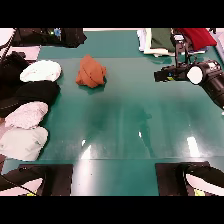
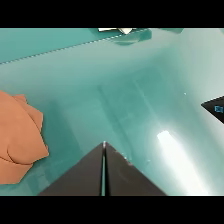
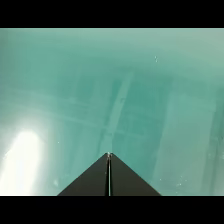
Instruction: Fold the shirts.
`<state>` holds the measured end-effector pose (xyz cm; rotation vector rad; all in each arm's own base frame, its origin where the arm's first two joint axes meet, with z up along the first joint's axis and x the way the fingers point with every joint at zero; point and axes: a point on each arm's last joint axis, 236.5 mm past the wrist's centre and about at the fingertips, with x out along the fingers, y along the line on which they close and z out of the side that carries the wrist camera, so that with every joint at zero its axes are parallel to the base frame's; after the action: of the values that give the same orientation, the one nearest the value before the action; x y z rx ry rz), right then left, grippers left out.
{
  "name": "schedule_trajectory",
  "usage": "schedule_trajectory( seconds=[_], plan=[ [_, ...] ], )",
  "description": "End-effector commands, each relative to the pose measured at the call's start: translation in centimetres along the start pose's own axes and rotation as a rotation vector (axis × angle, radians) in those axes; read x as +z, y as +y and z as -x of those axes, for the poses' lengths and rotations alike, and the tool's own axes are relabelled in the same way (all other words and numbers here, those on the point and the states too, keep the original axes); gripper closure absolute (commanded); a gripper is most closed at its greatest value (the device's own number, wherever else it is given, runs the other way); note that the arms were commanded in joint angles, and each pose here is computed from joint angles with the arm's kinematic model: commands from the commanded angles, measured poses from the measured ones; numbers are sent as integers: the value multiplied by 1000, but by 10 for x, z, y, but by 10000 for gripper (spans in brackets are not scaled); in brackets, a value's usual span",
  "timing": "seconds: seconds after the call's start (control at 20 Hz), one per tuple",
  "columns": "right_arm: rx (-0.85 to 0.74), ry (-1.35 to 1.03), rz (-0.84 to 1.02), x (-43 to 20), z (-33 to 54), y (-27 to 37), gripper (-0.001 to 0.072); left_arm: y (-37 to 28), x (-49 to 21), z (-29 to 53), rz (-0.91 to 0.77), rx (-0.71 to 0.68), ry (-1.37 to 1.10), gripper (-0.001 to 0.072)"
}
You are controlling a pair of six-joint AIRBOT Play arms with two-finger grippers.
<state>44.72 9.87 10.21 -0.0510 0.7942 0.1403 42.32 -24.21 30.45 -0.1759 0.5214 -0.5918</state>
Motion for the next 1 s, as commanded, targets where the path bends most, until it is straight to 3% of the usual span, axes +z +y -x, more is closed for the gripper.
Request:
schedule_trajectory(
  seconds=[0.0,0.45,0.75,0.8,0.85,0.95],
  plan=[
    [1,0,0,-1,-1,0,693,1,-1,-1,0,1,2,684],
    [7,-20,3,-5,-11,2,693,0,0,0,0,1,-1,684],
    [13,-52,1,3,-10,3,693,4,30,-2,-45,15,-128,661],
    [12,-51,1,4,-8,3,693,12,27,-8,-82,45,-118,291],
    [11,-50,0,6,-6,3,693,25,20,-19,-94,83,-91,49],
    [9,-52,-2,14,2,2,693,57,-8,-48,-100,171,6,48]
  ],
)
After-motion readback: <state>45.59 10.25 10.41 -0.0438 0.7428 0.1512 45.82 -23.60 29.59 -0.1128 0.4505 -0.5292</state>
